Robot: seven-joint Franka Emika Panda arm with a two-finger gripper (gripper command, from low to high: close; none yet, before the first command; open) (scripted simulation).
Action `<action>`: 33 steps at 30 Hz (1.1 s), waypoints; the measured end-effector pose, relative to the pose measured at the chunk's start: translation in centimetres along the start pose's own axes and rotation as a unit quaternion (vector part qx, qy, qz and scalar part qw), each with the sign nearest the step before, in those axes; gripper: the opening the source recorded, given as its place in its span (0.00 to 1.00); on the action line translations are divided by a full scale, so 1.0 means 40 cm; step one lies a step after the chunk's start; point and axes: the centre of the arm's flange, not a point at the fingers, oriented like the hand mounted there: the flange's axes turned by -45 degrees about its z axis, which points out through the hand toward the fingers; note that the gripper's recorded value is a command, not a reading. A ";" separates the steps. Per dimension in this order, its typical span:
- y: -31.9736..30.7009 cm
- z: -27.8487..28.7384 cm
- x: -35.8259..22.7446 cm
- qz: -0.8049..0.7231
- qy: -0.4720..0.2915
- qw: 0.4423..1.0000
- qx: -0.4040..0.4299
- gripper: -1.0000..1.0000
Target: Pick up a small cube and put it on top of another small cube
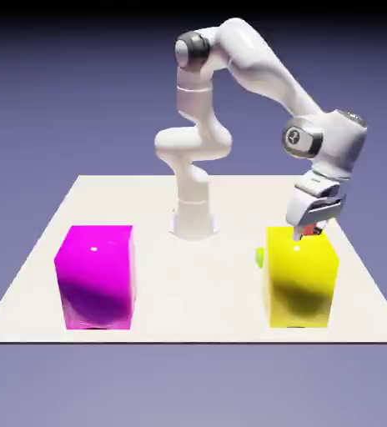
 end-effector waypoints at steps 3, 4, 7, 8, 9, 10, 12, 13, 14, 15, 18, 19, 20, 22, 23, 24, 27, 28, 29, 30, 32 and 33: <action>-0.076 0.004 0.049 -0.040 -0.043 0.998 -0.004 0.50; -0.101 0.004 0.063 -0.052 -0.057 0.997 -0.006 0.50; -0.174 0.011 0.100 -0.089 -0.099 0.991 -0.012 0.50; -0.199 0.018 0.110 -0.102 -0.115 0.988 -0.015 0.50; -0.224 0.026 0.119 -0.115 -0.130 0.985 -0.019 0.50; -0.249 0.033 0.127 -0.127 -0.146 0.981 -0.023 0.50; -0.295 0.048 0.141 -0.150 -0.175 0.973 -0.031 0.50; -0.318 0.055 0.148 -0.161 -0.190 0.968 -0.034 0.50; -0.339 0.062 0.153 -0.171 -0.204 0.963 -0.038 0.50; -0.360 0.070 0.158 -0.181 -0.219 0.958 -0.042 0.50; -0.416 0.093 0.171 -0.206 -0.261 0.941 -0.053 0.50; -0.434 0.101 0.174 -0.214 -0.275 0.936 -0.057 0.50; -0.472 0.146 0.168 -0.233 -0.297 0.923 -0.076 0.50; -0.565 0.268 0.138 -0.280 -0.344 0.887 -0.130 0.50; -0.610 0.327 0.118 -0.302 -0.365 0.866 -0.159 0.50; -0.653 0.385 0.095 -0.324 -0.385 0.843 -0.187 0.50; -0.772 0.553 0.008 -0.387 -0.434 0.765 -0.276 0.50; -0.785 0.576 -0.007 -0.395 -0.439 0.753 -0.288 0.50; -0.785 0.576 -0.007 -0.395 -0.439 0.753 -0.288 0.50; -0.761 0.605 -0.017 -0.395 -0.439 0.753 -0.289 0.50; -0.712 0.662 -0.041 -0.395 -0.439 0.753 -0.289 0.50; -0.697 0.679 -0.050 -0.395 -0.439 0.753 -0.288 0.00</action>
